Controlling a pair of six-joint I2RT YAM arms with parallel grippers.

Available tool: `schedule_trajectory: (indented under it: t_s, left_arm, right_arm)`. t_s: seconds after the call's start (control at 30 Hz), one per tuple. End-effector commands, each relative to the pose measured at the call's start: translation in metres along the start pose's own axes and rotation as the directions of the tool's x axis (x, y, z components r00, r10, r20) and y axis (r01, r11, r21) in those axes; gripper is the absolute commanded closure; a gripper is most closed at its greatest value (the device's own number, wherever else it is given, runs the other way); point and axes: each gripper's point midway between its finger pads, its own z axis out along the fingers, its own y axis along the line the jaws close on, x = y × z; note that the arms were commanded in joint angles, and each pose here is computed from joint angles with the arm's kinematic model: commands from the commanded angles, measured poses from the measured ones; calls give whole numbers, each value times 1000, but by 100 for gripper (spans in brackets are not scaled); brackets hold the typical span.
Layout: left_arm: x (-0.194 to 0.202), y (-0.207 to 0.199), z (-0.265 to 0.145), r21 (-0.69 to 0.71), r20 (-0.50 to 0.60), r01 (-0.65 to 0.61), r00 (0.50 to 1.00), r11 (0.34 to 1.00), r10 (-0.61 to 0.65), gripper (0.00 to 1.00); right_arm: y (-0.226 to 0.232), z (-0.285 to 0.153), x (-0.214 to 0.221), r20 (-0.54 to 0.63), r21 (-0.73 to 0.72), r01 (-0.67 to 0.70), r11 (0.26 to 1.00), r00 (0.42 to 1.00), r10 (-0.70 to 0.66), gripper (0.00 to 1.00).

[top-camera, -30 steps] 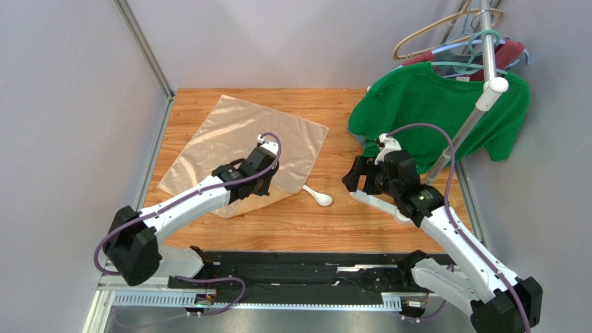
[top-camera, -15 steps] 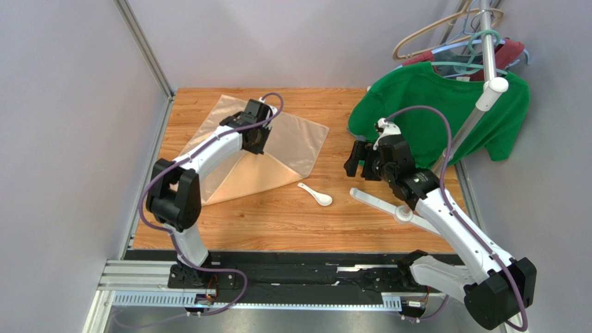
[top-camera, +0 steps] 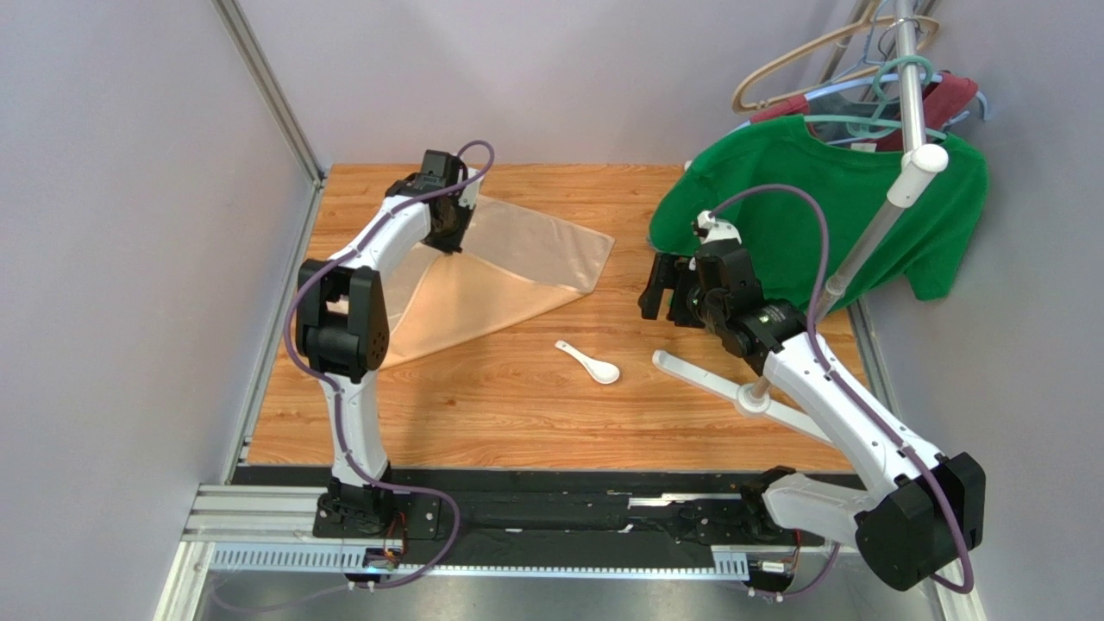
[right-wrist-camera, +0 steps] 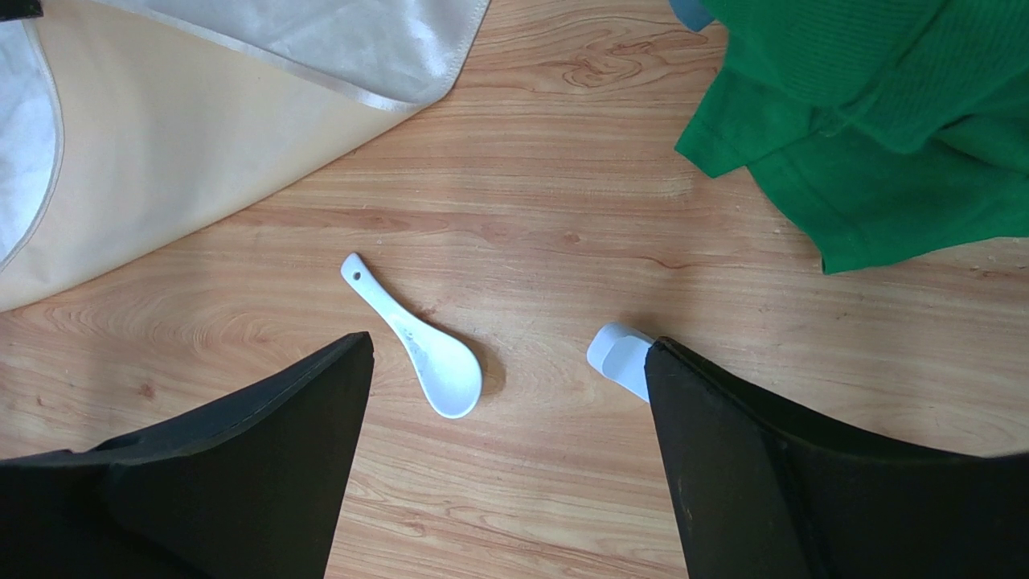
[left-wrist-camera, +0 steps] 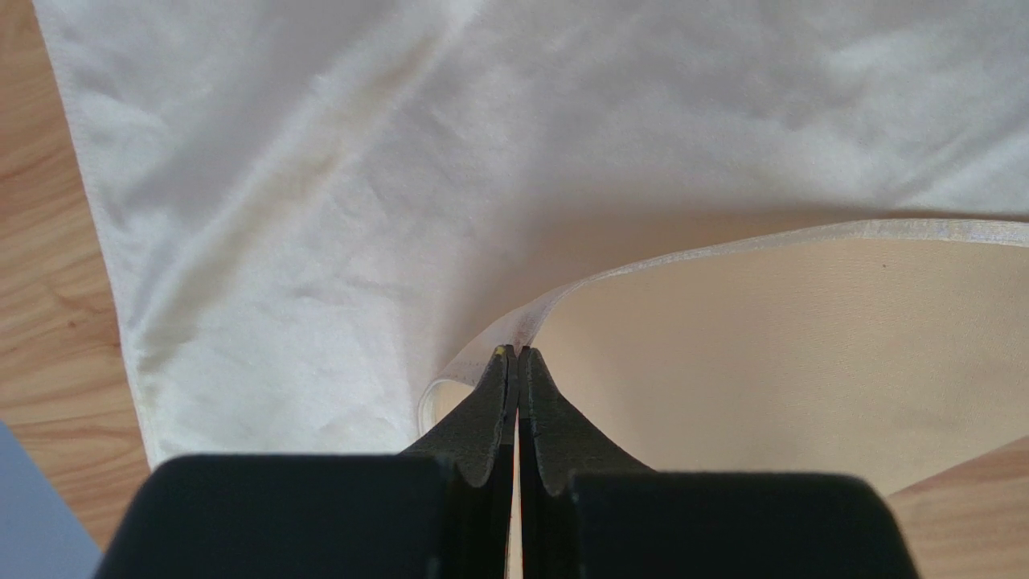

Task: Fold the napkin, place the utensils inside, and roll it up
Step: Fold the napkin

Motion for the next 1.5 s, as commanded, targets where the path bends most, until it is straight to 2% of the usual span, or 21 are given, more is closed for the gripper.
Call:
schedule_trajectory:
  t_s: [0.0, 0.27, 0.47, 0.6, 0.83, 1.13, 1.47]
  left_arm:
    - [-26, 19, -7, 7, 59, -36, 998, 999, 36, 100]
    - [-50, 45, 18, 31, 92, -54, 994, 998, 50, 100]
    - [-61, 74, 28, 56, 119, 9, 993, 998, -16, 100]
    - [-77, 86, 30, 58, 170, -36, 985, 998, 26, 100]
    - [-74, 101, 52, 54, 170, -49, 985, 997, 39, 100]
    - [-91, 119, 67, 11, 225, -82, 971, 997, 78, 100]
    - [-118, 140, 67, -96, 315, -129, 937, 987, 153, 100]
  right_arm:
    - [7, -1, -20, 46, -3, -25, 1000, 999, 25, 13]
    - [13, 4, -24, 37, -14, -28, 1000, 999, 28, 13]
    - [9, 4, -26, 49, 11, -49, 999, 998, 48, 14]
    - [6, 6, -23, 52, 21, -64, 998, 997, 63, 14]
    - [3, 9, -16, 35, 29, -83, 996, 996, 82, 14]
    - [5, 20, -13, 14, 33, -89, 995, 996, 89, 14]
    - [8, 37, -6, -28, 35, -94, 995, 995, 95, 14]
